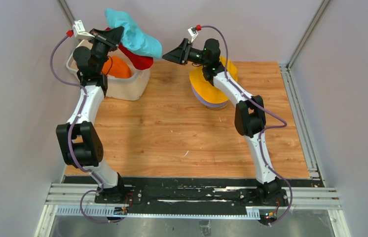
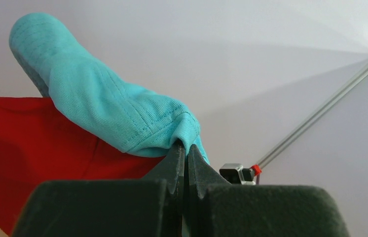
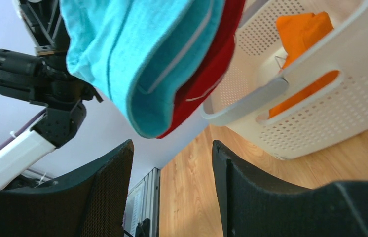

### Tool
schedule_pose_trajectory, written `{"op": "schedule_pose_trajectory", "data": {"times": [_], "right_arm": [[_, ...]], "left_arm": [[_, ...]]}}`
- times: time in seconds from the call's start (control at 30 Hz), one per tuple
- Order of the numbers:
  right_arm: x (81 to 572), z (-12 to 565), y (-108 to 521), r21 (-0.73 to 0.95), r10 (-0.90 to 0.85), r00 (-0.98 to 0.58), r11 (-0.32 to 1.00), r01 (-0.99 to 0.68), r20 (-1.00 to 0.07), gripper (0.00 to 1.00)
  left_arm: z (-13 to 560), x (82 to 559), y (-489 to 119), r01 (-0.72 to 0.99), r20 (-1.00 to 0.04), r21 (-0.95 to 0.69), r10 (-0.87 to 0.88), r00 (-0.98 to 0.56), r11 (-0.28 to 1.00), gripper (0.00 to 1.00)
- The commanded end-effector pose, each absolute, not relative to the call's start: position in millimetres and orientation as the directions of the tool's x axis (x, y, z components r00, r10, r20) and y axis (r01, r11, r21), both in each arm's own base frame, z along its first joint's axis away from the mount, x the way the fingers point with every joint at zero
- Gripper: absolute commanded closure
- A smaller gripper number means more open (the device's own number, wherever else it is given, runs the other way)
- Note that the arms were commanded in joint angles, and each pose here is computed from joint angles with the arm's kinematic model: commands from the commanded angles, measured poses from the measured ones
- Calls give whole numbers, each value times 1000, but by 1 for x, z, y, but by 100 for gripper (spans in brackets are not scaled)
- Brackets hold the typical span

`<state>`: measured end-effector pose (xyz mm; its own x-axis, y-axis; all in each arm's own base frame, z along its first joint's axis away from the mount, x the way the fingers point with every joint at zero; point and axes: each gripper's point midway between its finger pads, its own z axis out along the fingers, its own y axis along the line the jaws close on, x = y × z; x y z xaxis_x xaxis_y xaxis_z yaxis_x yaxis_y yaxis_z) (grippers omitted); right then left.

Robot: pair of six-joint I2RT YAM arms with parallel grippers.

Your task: Stack the hats

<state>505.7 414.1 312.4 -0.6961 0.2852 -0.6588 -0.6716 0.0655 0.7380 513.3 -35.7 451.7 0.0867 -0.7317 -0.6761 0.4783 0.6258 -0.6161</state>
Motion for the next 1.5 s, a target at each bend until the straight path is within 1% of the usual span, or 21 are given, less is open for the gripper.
{"op": "schedule_pose_trajectory", "data": {"times": [0.0,0.73,1.03,1.27,1.47], "right_arm": [[482,364,420,655,312,-630,-31,-755,-711,41],[474,382,423,628,339,-609,-67,-776,-717,41],[468,386,424,630,336,-620,-91,-771,-709,45],[464,389,425,631,336,-627,-113,-768,-703,53],[465,388,425,637,335,-633,-113,-763,-698,71]], "left_arm": [[482,494,-40,566,-663,-559,-736,135,606,100],[458,500,-50,583,-670,-582,-741,52,567,100],[442,506,-61,578,-677,-596,-736,11,557,100],[436,512,-75,589,-683,-599,-731,-20,543,100],[435,514,-83,596,-688,-597,-724,-36,537,100]]}}
